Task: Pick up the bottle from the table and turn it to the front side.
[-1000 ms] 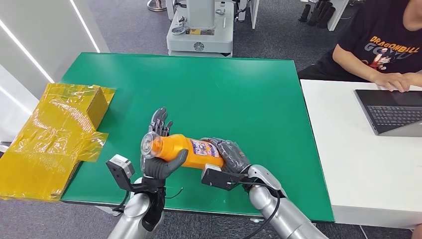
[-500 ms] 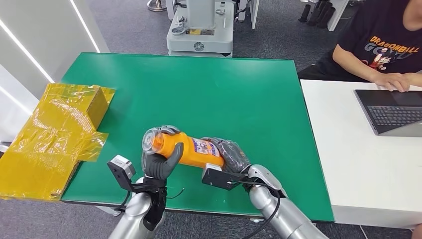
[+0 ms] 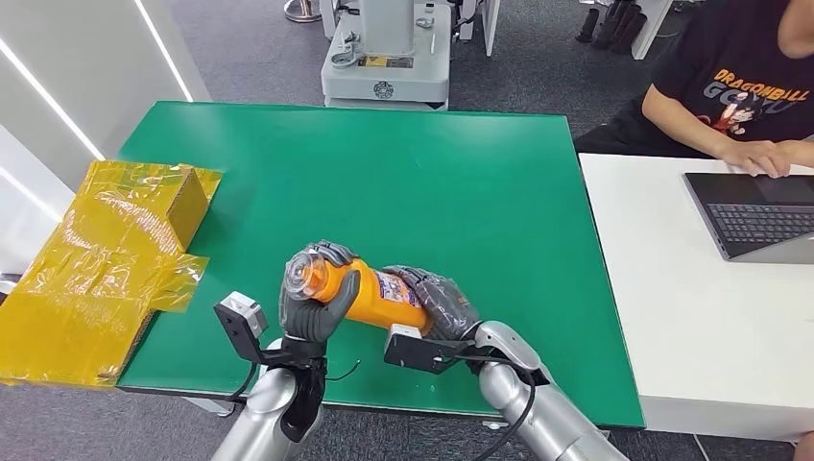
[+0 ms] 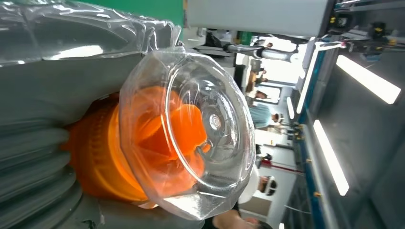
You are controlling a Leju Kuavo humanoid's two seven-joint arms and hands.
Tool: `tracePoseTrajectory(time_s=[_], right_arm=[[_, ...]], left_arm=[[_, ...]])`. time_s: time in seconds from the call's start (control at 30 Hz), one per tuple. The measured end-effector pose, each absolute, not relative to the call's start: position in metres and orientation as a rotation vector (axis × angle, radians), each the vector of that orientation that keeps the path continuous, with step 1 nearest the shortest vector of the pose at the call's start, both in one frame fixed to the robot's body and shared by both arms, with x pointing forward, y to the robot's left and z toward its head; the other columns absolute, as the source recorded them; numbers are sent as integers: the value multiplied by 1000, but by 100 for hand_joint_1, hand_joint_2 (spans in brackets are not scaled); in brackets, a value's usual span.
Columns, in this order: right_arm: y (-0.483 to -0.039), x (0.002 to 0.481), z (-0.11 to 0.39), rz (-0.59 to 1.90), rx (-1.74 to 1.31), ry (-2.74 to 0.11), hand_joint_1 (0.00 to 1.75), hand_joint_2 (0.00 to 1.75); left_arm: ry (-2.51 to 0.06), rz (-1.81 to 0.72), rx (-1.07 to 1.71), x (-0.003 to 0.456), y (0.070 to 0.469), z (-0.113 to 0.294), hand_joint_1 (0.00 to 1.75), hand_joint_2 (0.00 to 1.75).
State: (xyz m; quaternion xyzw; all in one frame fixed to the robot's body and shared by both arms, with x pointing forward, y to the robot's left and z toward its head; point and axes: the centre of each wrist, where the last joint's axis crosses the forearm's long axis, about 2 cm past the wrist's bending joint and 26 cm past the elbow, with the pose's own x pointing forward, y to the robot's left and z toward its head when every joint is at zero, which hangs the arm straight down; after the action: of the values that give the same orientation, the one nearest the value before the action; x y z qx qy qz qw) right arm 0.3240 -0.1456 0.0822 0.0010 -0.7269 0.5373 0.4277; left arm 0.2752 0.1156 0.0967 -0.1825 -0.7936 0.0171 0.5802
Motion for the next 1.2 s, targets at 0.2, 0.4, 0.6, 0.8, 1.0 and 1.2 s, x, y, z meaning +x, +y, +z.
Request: tracePoseTrajectory(time_s=[0.2, 0.4, 0.6, 0.8, 1.0, 1.2], right_arm=[[-144, 321, 83, 1302, -36, -1851, 0, 175], [-143, 317, 85, 1208, -56, -1898, 0, 175], [-142, 312, 89, 1122, -70, -1948, 0, 175], [-137, 309, 95, 1047, -55, -1997, 0, 175], [-132, 302, 99, 988, -21, -2032, 0, 175], [-128, 300, 107, 941, 9, -2061, 0, 175]], left_arm=[[-1851, 32, -411, 275, 118, 94, 175, 175], [-1853, 35, -401, 275, 118, 94, 175, 175], [-1863, 41, -383, 275, 119, 94, 175, 175], [-1935, 34, -319, 281, 127, 101, 175, 175], [-2090, -8, -197, 305, 155, 131, 175, 175], [-2216, -144, 76, 327, 189, 160, 175, 175]])
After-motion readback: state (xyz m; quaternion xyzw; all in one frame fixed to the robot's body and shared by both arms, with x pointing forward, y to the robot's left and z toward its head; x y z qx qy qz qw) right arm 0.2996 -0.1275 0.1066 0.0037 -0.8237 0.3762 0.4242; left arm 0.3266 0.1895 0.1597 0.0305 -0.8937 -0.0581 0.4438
